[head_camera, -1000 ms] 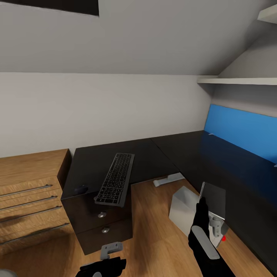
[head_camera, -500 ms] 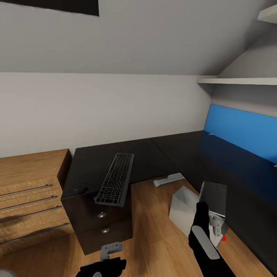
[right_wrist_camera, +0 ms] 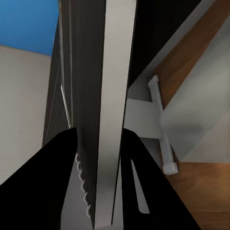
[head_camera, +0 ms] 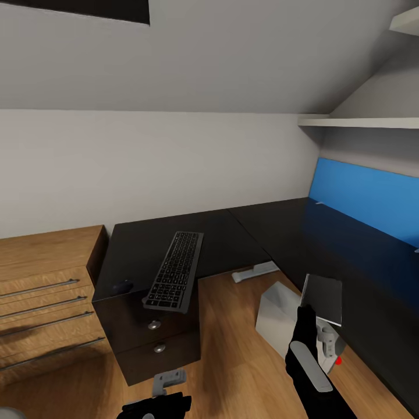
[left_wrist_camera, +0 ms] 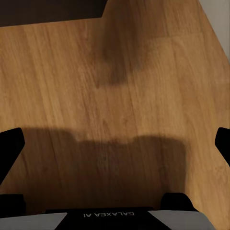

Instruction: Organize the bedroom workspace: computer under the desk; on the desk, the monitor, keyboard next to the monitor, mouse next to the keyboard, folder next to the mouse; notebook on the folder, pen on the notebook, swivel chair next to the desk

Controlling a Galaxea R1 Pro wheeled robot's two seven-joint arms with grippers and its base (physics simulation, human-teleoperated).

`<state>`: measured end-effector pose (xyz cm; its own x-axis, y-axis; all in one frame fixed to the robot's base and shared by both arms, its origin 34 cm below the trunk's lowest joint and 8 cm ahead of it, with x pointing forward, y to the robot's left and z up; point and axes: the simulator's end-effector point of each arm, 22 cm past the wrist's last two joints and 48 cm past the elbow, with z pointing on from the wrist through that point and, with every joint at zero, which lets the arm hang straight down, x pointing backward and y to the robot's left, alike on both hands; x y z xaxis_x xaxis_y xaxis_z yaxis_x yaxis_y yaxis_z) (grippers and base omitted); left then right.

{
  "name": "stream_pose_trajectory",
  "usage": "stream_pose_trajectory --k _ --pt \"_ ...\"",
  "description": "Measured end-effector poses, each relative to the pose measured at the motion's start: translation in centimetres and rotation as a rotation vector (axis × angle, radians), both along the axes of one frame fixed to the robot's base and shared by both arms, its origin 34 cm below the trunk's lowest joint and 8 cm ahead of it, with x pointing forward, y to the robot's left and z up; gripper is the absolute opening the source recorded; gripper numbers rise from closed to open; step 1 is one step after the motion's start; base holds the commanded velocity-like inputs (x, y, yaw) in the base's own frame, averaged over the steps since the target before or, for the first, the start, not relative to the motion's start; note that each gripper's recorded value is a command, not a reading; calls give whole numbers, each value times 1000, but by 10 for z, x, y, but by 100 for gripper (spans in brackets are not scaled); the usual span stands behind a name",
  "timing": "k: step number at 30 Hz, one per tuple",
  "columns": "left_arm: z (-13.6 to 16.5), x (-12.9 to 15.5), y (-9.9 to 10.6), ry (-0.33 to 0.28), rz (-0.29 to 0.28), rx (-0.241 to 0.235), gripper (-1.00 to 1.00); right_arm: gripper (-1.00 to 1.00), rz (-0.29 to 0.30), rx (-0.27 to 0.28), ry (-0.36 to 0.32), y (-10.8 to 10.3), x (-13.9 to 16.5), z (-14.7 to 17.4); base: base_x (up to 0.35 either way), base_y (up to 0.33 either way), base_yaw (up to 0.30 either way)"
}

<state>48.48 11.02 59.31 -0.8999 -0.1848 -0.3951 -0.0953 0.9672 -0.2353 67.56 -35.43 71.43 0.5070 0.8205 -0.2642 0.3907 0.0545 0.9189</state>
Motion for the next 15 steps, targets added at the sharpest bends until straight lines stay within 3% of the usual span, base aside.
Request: stream_pose_trajectory --k 7,9,15 --pt "13 0 -3 -1 -12 3 100 -100 -2 7 -2 1 1 13 0 0 0" --pt "17 0 -4 -1 -14 4 100 -100 1 5 -55 2 9 38 0 0 0" --pt "27 1 -4 0 -14 4 100 -100 -2 22 -95 5 15 65 0 0 0"
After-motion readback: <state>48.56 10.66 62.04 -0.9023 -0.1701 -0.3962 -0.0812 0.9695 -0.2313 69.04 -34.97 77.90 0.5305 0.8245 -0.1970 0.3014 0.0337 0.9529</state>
